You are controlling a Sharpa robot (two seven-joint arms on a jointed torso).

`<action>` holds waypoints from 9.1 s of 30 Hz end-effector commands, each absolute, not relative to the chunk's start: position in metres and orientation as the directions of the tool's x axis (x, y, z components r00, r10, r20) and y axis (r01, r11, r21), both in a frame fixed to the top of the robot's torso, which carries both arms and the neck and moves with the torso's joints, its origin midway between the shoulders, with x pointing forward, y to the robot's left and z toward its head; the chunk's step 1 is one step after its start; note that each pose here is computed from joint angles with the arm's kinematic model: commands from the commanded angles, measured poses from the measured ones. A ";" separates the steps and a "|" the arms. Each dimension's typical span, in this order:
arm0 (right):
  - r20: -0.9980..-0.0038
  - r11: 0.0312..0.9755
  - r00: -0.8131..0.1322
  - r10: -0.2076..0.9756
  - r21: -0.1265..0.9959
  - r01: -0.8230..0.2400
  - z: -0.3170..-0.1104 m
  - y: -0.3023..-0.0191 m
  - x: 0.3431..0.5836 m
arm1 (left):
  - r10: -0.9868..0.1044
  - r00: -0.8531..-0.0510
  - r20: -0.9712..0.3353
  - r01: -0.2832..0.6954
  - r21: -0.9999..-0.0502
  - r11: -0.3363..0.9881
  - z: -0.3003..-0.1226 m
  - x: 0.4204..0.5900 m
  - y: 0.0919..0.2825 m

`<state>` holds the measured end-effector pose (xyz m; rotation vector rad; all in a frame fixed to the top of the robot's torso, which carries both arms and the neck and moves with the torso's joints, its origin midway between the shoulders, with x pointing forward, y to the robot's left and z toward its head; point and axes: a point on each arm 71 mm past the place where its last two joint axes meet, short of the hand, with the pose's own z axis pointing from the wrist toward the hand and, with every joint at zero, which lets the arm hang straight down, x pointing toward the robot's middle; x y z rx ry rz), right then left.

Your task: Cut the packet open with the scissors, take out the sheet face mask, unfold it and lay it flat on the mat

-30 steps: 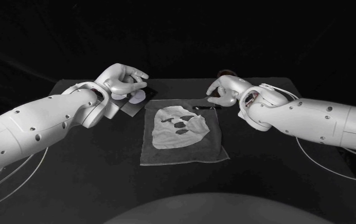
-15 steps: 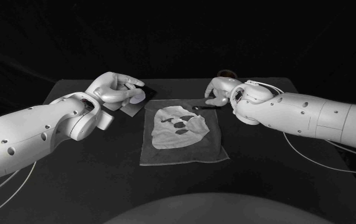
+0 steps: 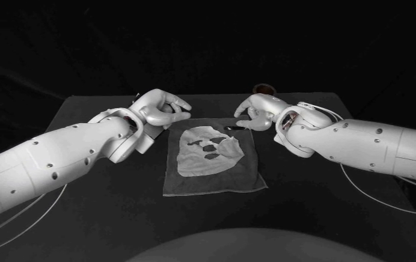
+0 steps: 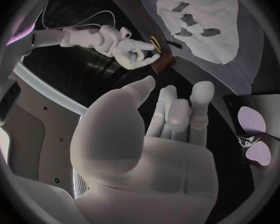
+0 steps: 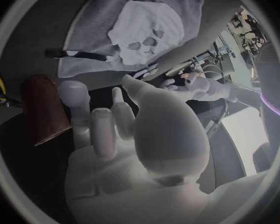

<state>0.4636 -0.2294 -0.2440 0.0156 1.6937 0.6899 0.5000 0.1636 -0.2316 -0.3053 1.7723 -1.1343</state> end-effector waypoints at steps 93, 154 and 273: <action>-0.430 0.370 -0.161 0.888 0.878 -0.303 -0.153 -0.261 0.489 | -0.267 -0.369 -0.890 0.510 -0.434 0.743 -0.272 0.542 0.023; -0.429 0.373 -0.177 0.886 0.885 -0.279 -0.156 -0.265 0.492 | -0.353 -0.461 -0.814 0.453 -0.558 0.695 -0.273 0.541 0.030; -0.427 0.392 -0.213 0.879 0.901 -0.187 -0.198 -0.272 0.496 | -0.654 -0.048 -0.755 -0.172 -0.639 0.750 -0.223 0.551 0.337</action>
